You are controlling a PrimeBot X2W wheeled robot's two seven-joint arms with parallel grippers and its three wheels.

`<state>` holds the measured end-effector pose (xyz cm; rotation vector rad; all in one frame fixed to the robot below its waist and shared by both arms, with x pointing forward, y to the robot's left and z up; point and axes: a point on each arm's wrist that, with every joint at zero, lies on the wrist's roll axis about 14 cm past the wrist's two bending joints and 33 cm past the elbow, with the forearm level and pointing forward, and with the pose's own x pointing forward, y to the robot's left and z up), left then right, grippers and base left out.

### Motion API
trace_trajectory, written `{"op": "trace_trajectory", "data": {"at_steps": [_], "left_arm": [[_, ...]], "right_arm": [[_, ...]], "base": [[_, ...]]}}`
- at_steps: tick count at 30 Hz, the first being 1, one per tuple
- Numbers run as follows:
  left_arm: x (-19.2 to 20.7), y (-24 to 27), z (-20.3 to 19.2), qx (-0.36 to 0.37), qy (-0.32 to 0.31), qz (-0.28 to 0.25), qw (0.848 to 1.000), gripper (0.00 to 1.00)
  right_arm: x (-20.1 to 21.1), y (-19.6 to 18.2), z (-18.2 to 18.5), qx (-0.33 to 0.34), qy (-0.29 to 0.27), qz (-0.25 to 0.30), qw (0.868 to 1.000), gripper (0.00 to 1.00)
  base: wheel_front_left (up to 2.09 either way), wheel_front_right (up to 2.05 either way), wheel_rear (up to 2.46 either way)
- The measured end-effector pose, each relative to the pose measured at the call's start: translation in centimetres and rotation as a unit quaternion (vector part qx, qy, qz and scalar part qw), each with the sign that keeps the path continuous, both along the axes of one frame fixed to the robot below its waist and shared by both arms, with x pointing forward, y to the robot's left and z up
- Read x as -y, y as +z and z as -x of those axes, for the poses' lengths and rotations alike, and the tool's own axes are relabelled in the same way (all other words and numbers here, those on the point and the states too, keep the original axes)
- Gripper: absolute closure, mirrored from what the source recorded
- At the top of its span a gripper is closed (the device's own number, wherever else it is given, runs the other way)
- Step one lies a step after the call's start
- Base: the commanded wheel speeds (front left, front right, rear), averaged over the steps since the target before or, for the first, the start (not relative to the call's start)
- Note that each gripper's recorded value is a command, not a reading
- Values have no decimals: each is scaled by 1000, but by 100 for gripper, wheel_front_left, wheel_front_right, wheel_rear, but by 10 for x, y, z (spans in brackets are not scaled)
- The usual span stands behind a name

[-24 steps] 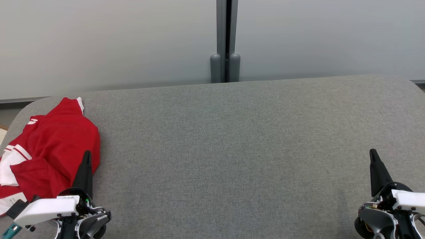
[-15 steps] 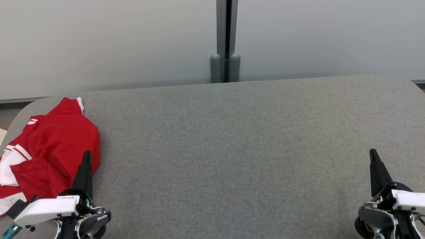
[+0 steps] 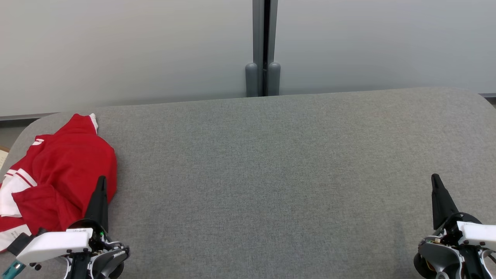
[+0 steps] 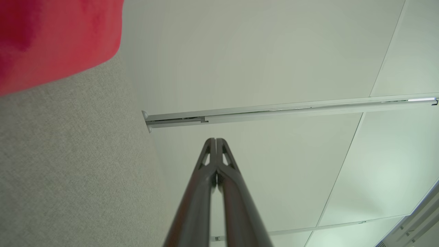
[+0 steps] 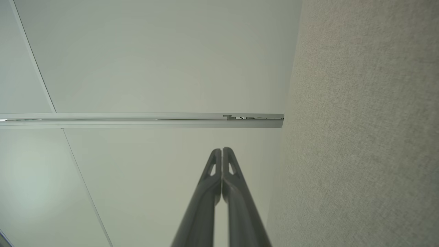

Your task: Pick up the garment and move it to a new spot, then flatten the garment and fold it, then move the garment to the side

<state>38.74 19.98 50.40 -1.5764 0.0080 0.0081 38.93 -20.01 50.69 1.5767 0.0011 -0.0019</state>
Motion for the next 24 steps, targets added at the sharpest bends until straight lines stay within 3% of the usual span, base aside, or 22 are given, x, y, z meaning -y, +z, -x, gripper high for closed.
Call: {"op": "trace_trajectory", "data": {"at_steps": [24], "left_arm": [[0, 0, 0, 0, 0, 0, 1000, 100]], "right_arm": [[0, 0, 0, 0, 0, 0, 1000, 100]], "base": [[0, 0, 0]]}}
